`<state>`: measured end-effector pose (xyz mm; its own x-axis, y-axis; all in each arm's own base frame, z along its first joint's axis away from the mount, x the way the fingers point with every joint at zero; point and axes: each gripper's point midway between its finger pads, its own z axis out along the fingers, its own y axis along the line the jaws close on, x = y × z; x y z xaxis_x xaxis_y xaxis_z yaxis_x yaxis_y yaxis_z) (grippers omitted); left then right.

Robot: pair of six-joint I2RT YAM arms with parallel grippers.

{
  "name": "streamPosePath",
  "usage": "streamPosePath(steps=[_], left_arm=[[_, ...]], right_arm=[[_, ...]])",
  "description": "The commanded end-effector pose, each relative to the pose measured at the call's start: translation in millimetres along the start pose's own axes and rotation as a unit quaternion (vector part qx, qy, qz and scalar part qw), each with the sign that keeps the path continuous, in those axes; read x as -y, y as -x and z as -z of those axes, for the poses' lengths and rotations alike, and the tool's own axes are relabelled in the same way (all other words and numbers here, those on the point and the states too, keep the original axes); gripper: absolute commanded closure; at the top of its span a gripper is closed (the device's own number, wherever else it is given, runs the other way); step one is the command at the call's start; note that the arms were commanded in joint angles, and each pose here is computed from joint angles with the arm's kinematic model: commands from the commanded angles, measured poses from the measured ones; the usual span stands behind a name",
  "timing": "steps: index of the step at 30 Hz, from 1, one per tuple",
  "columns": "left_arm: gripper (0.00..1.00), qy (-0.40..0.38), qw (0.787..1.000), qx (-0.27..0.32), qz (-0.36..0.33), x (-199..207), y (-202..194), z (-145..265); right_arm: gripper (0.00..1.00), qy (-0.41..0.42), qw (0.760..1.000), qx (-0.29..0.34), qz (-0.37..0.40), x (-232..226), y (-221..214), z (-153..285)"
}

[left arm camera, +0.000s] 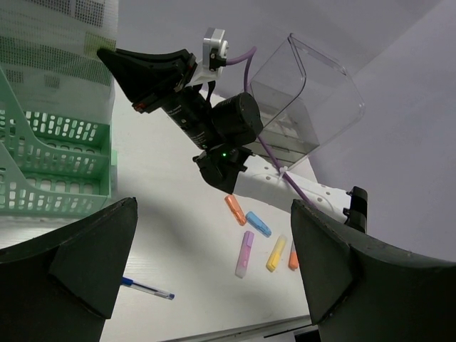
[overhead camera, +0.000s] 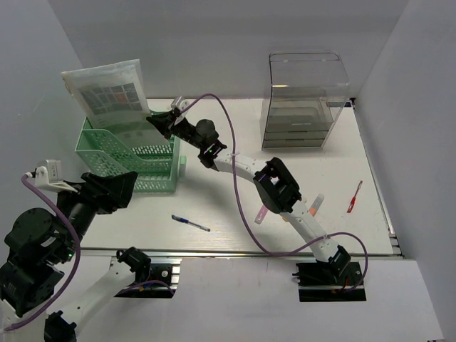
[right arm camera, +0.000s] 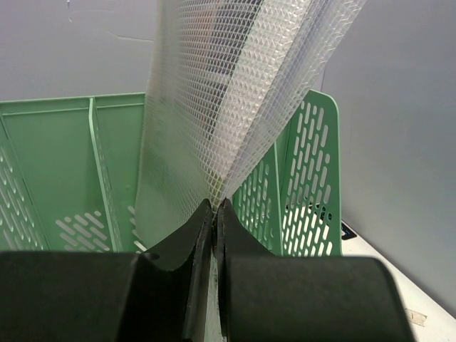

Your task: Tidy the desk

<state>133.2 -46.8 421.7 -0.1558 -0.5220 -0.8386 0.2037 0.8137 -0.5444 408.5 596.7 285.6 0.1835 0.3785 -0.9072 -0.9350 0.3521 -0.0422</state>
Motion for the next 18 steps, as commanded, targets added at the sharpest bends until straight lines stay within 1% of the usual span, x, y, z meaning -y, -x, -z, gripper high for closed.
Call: streamPosePath(steps=[1,9,18], left_arm=[[0.02,0.004,1.0,-0.005,-0.009,0,-1,-4],[0.02,0.008,1.0,-0.003,-0.01,-2,0,-2],[0.02,0.003,1.0,-0.005,-0.009,-1,0,-1]], right_arm=[[1.0,0.004,0.996,0.083,0.026,-8,47,-12],[1.0,0.003,0.997,0.077,0.023,-10,39,-11],[1.0,0.009,0.998,0.045,0.035,-15,16,-3]])
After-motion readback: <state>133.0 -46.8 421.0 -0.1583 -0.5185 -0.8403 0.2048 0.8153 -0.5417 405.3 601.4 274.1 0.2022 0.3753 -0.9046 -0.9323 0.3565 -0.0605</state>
